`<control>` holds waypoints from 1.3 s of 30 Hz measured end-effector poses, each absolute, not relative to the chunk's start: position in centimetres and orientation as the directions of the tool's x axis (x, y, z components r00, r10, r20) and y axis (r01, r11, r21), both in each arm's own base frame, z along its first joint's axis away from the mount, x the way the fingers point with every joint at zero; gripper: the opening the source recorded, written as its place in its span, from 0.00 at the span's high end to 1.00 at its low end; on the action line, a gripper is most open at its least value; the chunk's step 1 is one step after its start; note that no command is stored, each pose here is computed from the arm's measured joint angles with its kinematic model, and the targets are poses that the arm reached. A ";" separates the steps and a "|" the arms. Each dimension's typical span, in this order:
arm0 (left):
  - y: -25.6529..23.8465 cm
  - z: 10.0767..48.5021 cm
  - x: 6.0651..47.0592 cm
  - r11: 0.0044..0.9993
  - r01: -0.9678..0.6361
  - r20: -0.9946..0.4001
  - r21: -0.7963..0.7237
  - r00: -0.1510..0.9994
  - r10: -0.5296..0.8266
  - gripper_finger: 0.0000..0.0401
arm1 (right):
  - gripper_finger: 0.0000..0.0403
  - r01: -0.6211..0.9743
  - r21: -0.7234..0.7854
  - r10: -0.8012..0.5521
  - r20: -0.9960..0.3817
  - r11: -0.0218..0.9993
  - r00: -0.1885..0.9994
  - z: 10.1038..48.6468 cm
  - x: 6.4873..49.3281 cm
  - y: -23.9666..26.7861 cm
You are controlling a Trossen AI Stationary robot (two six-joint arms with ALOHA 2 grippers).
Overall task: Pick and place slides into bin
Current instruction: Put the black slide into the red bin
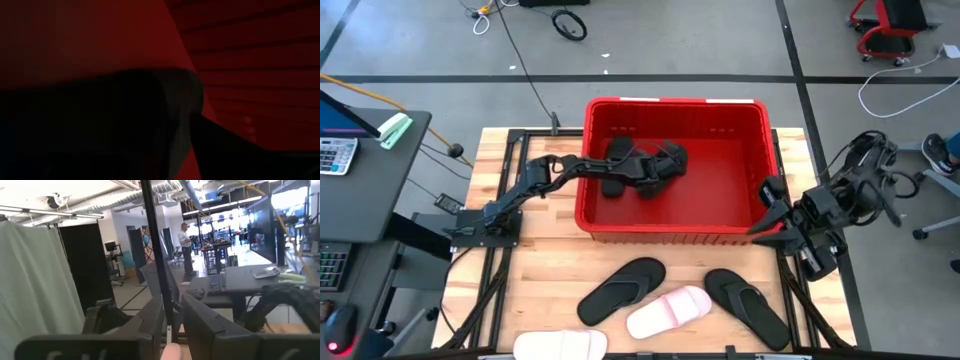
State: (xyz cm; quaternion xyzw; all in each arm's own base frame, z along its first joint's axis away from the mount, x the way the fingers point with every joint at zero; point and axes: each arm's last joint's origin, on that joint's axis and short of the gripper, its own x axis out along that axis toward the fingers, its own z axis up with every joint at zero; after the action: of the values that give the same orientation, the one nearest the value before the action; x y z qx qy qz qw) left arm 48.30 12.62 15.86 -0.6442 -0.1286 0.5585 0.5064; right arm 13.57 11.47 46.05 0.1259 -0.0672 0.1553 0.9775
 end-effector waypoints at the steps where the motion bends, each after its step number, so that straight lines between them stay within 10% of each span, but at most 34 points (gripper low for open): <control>1: 12.9 15.9 48.2 -0.454 -0.399 -0.589 -0.797 0.340 0.734 0.71 | 0.81 -0.321 0.236 0.287 0.168 0.917 0.943 46.0 13.6 11.5; 20: 13.3 18.4 50.0 -0.252 -0.337 -0.399 -0.907 0.499 0.770 0.51 | 0.74 0.129 0.163 -0.138 0.049 0.978 0.989 45.6 9.7 6.3; 32: 15.8 16.1 47.7 -0.460 -0.519 -0.690 -0.720 0.463 0.557 0.54 | 0.70 0.060 0.302 -0.080 0.054 0.952 0.995 45.6 8.7 5.4; 39: 16.6 20.0 49.7 -0.189 -0.297 -0.337 -0.936 0.602 0.724 0.59 | 0.70 0.135 0.228 -0.141 0.010 0.964 0.990 45.0 8.5 5.1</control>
State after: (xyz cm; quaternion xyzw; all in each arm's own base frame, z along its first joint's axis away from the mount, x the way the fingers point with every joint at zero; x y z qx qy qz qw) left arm 49.67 16.60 20.00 -0.6499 -0.1642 0.4147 0.6154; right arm 8.47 5.08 45.00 0.1143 -0.0129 -0.0697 0.9909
